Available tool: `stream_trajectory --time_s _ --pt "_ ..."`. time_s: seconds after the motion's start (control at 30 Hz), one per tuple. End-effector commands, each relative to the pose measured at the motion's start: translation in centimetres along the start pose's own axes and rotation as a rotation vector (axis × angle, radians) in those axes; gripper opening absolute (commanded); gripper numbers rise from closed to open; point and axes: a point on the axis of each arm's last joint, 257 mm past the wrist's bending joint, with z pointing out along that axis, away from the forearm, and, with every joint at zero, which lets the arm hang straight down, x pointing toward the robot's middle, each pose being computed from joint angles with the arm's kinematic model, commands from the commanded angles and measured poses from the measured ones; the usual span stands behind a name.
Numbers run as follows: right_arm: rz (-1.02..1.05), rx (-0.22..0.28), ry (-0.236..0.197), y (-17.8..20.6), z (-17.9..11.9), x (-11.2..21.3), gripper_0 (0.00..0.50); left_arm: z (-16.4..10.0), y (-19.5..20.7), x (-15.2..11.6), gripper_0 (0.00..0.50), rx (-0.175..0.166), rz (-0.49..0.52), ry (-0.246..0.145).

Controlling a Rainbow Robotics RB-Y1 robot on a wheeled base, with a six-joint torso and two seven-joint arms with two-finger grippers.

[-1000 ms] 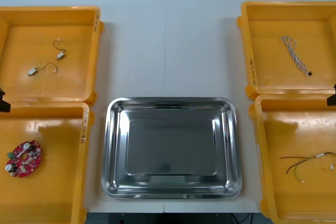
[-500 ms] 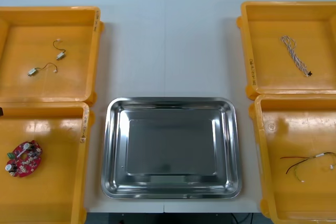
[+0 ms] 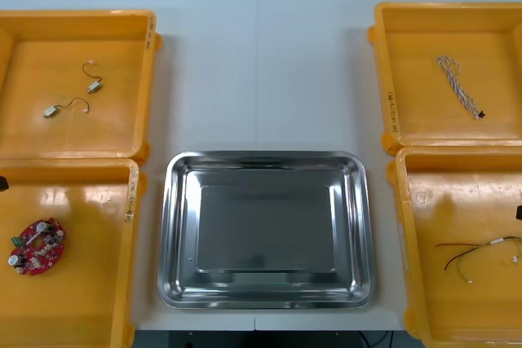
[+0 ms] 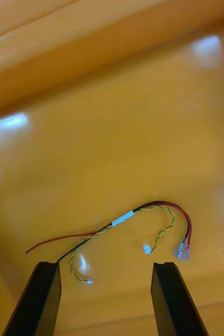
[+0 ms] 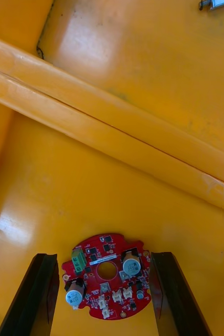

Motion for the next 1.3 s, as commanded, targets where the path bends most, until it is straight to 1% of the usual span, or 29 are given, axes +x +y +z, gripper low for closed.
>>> stream_trajectory --time_s 0.03,0.13,0.27,0.37,0.5,0.57,0.7,0.8,0.87,0.9,0.97,1.1,1.23,1.3 --pt "0.071 0.021 -0.018 -1.3 0.0 1.2 0.5 -0.2 0.7 0.0 0.5 0.009 -0.055 -0.042" --pt "0.112 0.017 -0.012 -1.4 0.6 2.0 0.5 0.3 0.9 0.3 0.5 0.019 -0.077 -0.045" --pt "0.17 0.015 -0.004 -1.3 1.2 2.7 0.5 0.7 1.1 1.0 0.5 0.024 -0.1 -0.037" --pt "0.263 0.016 0.004 -0.9 1.8 3.2 0.5 1.1 1.6 2.0 0.5 0.017 -0.115 -0.017" --pt "0.376 0.026 -0.003 -1.1 2.0 3.2 0.5 1.6 1.9 3.3 0.5 0.015 -0.13 0.012" --pt "0.432 0.039 -0.009 -1.3 2.2 3.1 0.5 1.9 2.1 4.0 0.5 0.011 -0.135 0.024" --pt "0.525 0.099 -0.029 -2.2 2.8 3.2 0.5 2.4 2.0 4.8 0.5 0.016 -0.145 0.038" --pt "0.584 0.125 -0.037 -2.4 3.3 3.2 0.5 2.8 1.8 5.3 0.5 0.025 -0.152 0.043" --pt "0.631 0.147 -0.049 -2.5 3.9 3.0 0.5 3.1 1.7 5.5 0.5 0.028 -0.155 0.039" --pt "0.643 0.15 -0.05 -2.5 4.0 3.0 0.5 3.2 1.7 5.5 0.5 0.026 -0.157 0.04" --pt "0.684 0.151 -0.052 -2.3 4.5 2.8 0.5 3.4 1.5 5.6 0.5 0.032 -0.163 0.038" --pt "0.742 0.126 -0.043 -1.5 5.1 2.3 0.5 3.6 1.5 5.9 0.5 0.031 -0.174 0.045" --pt "0.768 0.114 -0.038 -1.1 5.5 1.9 0.5 4.4 1.4 6.4 0.5 0.036 -0.188 0.059" --pt "0.783 0.111 -0.034 -1.1 5.8 1.7 0.5 5.0 1.5 6.5 0.5 0.04 -0.195 0.057"
